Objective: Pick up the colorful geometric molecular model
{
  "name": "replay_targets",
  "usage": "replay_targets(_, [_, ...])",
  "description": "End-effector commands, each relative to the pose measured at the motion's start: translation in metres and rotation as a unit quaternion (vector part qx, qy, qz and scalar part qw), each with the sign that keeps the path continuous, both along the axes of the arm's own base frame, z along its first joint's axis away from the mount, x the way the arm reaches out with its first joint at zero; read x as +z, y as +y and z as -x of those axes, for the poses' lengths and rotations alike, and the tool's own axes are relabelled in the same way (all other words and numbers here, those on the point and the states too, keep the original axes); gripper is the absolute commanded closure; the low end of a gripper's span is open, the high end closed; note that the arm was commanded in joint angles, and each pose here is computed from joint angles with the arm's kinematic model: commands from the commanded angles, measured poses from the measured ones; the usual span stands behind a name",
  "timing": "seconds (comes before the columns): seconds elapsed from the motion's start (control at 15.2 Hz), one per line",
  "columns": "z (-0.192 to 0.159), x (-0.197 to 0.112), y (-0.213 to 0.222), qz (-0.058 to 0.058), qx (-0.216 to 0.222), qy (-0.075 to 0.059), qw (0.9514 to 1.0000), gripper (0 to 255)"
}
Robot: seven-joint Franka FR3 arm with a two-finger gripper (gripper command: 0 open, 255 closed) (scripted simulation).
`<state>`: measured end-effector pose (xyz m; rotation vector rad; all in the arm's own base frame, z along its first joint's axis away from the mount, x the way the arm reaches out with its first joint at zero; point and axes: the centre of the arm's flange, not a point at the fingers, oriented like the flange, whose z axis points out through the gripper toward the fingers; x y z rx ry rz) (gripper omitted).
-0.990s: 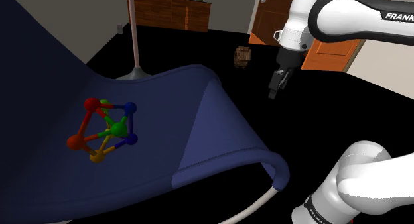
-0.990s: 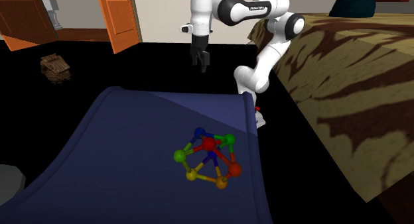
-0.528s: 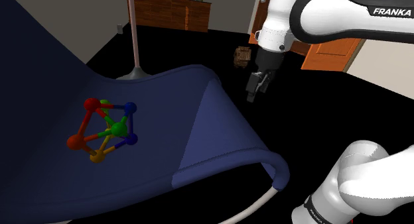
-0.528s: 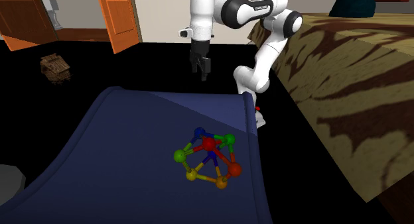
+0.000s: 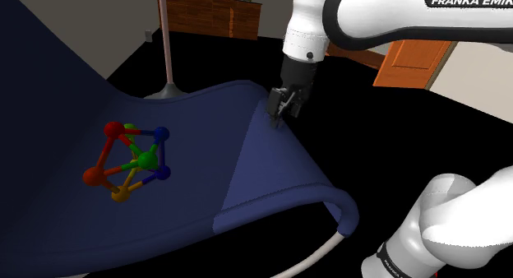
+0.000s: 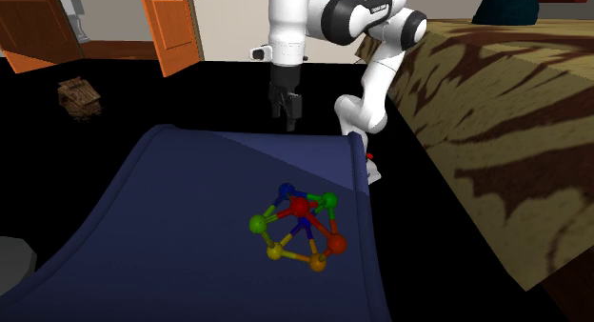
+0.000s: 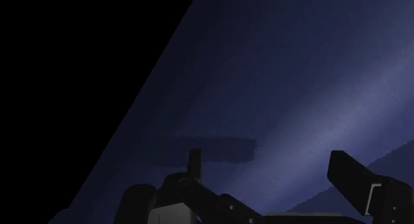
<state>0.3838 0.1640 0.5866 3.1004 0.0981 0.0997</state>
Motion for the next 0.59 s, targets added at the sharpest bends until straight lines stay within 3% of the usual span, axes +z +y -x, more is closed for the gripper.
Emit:
replay_targets(0.0, [-0.011,-0.002,0.023,-0.01,-0.003,-0.004,0.9999,0])
replay_targets(0.53, [-0.054,0.004,0.11,-0.035,-0.012,-0.018,0.9991,0])
